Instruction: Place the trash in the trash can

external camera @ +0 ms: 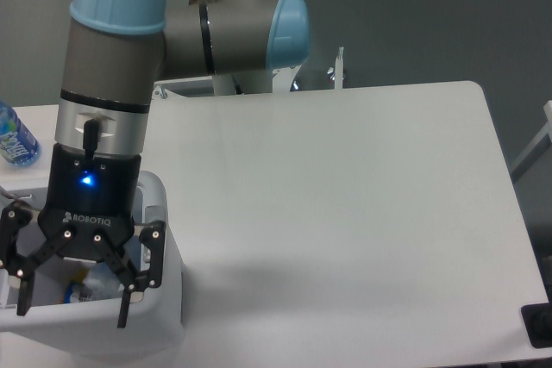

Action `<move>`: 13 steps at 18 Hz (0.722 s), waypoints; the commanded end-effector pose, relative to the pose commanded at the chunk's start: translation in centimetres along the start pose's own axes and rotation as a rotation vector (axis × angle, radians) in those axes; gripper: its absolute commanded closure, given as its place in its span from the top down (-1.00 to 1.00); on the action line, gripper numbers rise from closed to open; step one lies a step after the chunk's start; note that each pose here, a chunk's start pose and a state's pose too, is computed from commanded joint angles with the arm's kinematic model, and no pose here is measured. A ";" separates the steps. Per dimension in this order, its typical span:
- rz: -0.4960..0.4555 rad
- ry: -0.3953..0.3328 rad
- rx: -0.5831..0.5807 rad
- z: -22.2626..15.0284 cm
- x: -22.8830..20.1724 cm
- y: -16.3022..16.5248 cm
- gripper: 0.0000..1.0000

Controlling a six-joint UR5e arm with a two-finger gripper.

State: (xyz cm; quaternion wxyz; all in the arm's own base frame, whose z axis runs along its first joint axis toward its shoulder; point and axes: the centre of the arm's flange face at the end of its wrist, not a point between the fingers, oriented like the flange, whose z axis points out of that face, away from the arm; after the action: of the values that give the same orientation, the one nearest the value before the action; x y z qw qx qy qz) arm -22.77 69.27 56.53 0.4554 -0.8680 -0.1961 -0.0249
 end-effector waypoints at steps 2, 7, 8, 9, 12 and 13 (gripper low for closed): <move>-0.022 -0.030 0.007 -1.0 -2.4 -0.3 1.00; -0.113 -0.152 0.037 -3.7 -13.2 -1.4 1.00; -0.134 -0.178 0.038 -4.2 -15.4 -1.4 1.00; -0.153 -0.211 0.037 -4.7 -17.5 -1.2 1.00; -0.155 -0.430 0.008 -6.9 -23.4 0.2 1.00; -0.134 -0.494 -0.024 -7.3 -25.1 1.4 1.00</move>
State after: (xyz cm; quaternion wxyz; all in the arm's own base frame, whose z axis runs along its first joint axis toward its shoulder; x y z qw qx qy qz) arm -44.39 54.70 54.16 0.3807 -0.8383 -0.3580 0.1554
